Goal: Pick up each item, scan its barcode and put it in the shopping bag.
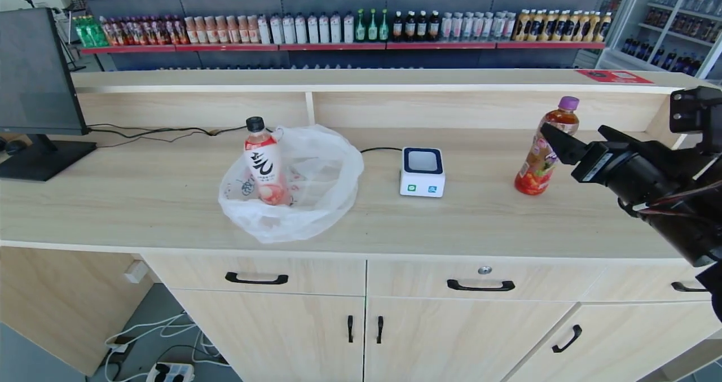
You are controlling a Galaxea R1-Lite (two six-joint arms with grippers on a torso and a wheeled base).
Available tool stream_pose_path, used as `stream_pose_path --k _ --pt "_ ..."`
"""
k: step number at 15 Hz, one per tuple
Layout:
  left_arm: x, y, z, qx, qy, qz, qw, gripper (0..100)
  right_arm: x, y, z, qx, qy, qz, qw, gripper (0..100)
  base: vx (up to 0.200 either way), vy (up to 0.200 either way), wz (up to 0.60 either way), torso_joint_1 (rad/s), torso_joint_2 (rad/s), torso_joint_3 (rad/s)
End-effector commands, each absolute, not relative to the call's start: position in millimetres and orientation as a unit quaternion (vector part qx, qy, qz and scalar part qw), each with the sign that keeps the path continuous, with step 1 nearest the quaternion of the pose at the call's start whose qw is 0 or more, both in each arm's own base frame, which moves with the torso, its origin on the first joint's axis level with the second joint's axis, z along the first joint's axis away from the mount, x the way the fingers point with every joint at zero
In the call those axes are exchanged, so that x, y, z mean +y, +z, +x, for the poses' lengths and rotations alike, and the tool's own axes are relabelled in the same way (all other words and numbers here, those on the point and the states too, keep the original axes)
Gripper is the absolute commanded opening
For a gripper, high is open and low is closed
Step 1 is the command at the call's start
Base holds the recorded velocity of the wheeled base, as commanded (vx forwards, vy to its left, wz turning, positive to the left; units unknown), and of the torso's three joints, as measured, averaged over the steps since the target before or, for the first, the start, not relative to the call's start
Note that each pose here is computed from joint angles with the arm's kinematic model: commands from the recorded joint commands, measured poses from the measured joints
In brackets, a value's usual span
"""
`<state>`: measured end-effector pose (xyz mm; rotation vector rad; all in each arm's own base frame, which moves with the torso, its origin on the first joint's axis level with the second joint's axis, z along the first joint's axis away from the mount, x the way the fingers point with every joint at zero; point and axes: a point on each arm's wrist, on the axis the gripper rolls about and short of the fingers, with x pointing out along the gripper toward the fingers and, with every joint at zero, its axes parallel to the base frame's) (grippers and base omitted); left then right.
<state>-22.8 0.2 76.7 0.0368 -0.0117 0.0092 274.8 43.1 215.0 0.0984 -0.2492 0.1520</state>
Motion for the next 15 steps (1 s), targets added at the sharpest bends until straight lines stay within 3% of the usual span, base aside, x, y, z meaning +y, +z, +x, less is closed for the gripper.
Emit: stream_pose_path --k 1,10,15 --pt "0 77 -23 -0.006 0.005 0.018 1.000 100 34 198 314 -0.106 0.053 0.031 0.992 100 0.000 0.000 0.00 0.000 0.00 0.000" --pt "0 77 -23 -0.007 0.005 0.018 1.000 100 23 130 376 -0.096 0.063 0.025 0.993 100 0.000 0.000 0.00 0.000 0.00 0.000" --pt "0 77 -23 -0.007 0.005 0.018 1.000 100 2 114 391 -0.088 0.054 0.018 0.995 100 0.000 0.000 0.00 0.000 0.00 0.000"
